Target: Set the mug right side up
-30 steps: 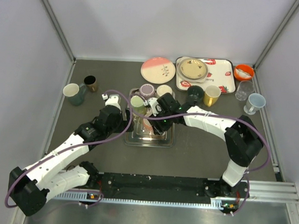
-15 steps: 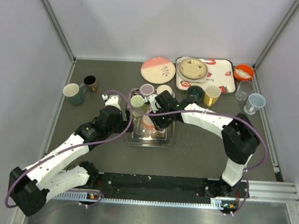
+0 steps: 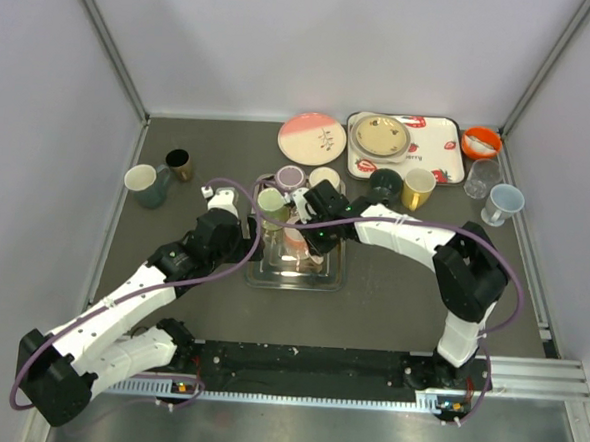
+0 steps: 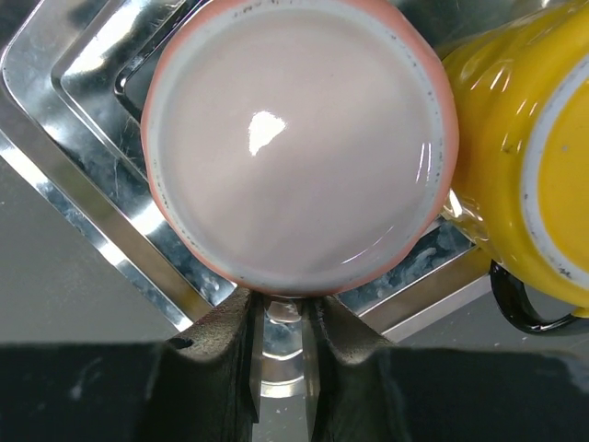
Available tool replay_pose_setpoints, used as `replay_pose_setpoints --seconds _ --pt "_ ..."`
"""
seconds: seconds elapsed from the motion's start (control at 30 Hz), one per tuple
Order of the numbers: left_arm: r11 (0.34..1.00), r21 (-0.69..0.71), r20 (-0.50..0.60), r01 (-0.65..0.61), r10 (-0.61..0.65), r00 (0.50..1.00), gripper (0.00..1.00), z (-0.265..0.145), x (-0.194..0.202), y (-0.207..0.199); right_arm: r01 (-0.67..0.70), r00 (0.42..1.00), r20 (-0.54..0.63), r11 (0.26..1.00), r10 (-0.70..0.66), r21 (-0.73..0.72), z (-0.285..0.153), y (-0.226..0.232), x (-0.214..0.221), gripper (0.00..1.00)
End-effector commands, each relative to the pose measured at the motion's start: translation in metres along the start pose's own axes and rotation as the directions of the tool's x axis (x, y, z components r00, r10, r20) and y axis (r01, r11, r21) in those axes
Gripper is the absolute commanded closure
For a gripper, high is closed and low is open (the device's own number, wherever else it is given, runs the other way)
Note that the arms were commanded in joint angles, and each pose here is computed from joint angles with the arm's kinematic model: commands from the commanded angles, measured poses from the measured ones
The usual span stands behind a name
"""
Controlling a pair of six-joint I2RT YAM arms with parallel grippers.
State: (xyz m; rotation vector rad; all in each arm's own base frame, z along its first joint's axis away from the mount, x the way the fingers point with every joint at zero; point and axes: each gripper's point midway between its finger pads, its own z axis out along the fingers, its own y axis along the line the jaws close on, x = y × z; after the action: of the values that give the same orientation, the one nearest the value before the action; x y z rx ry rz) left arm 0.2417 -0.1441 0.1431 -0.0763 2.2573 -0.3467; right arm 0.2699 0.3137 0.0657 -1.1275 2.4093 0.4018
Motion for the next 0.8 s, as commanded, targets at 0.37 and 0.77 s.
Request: replay_pose_setpoints --seconds 0.37,0.77 --pt "0.998 0.043 0.115 0.049 -0.053 0.992 0.09 -0.021 -0.029 -0.005 0.016 0.972 0.235 0.996 0.004 -0.082 -0.096 0.039 -0.034 1.0" --pt "0.94 0.325 0.317 0.1 -0.208 0.925 0.09 -0.071 -0.075 -0.04 -0.132 0.777 0.545 0.929 0.313 -0.345 -0.208 0.052 -0.085 1.0"
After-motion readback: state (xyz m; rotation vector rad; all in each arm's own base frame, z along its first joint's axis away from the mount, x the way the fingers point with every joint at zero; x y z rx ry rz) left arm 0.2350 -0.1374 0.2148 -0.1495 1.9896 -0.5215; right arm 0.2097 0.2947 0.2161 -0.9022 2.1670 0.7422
